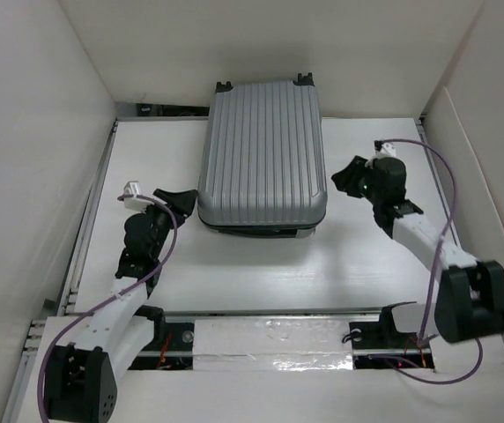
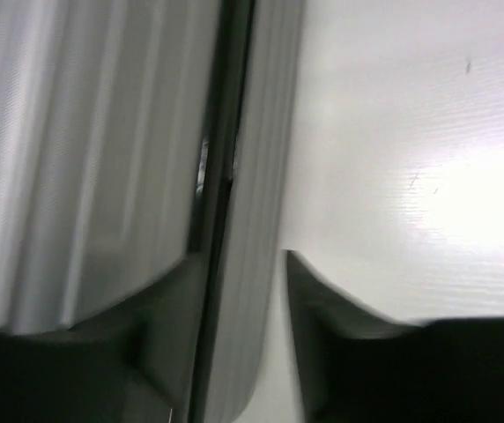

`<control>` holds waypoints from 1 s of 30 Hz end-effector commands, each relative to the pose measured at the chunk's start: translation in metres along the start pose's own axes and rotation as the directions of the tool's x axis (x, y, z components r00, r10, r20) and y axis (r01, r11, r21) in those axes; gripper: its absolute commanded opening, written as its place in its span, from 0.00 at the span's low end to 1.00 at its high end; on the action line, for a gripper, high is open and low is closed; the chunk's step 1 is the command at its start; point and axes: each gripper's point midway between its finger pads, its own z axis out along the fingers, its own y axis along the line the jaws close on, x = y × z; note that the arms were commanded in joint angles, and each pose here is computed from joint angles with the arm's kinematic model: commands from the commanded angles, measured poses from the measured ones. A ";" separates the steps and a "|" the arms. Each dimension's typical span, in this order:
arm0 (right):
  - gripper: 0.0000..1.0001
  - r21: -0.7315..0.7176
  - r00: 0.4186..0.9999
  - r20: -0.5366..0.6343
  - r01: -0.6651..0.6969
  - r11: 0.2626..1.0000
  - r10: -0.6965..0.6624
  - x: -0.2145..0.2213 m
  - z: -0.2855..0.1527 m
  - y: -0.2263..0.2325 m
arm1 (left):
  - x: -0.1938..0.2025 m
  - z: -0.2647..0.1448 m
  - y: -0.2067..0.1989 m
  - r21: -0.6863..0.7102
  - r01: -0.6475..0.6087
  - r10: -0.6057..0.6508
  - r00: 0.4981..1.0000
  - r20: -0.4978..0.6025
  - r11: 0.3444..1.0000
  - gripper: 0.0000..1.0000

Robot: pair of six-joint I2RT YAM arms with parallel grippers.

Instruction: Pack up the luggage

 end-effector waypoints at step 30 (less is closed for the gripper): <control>0.41 0.051 0.976 0.155 0.148 0.988 -0.154 0.120 -0.094 0.062 | 0.103 -0.048 0.044 0.115 -0.153 0.185 0.912 -0.366 0.982 0.52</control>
